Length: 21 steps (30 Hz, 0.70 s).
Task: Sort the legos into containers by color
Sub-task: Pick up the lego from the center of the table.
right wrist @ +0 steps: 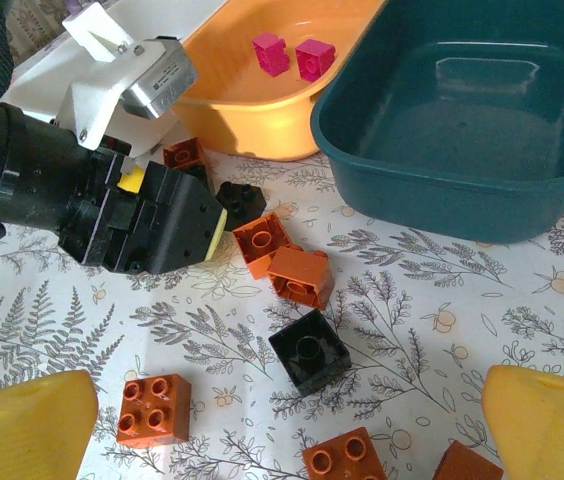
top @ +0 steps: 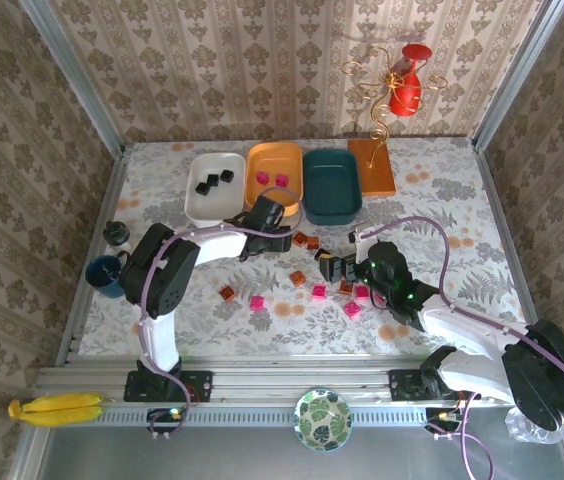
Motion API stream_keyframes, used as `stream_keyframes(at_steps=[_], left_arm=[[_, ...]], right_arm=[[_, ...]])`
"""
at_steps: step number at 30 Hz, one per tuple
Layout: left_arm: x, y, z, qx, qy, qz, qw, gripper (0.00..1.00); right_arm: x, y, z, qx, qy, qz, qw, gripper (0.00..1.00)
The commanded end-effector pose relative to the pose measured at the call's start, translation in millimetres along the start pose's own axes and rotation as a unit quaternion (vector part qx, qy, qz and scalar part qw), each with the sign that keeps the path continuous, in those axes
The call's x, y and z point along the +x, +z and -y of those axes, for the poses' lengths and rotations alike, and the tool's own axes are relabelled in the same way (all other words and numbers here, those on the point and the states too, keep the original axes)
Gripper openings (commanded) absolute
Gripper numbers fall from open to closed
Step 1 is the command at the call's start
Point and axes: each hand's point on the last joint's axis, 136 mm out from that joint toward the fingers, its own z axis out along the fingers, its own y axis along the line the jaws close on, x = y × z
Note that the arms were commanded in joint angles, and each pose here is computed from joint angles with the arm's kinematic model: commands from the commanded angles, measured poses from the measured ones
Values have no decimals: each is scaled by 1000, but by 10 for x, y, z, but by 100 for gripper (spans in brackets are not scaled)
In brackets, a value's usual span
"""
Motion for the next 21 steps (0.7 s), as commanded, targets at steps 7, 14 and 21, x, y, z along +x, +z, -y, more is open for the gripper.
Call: stream_keyframes(at_steps=[7,14,21], left_arm=[[-118,-114,-252,-45,-20,55,997,55],[-36,-48,-202,-28,-16,36,999,46],[-162,-419,-97,-13,-13,69,997,40]], right_arm=[[-95,-3,-65,-10,1,10,1000,100],[-84,5,-59,-8,1,7,1000,100],[-87,7,-54,-7,1,8,1000,100]])
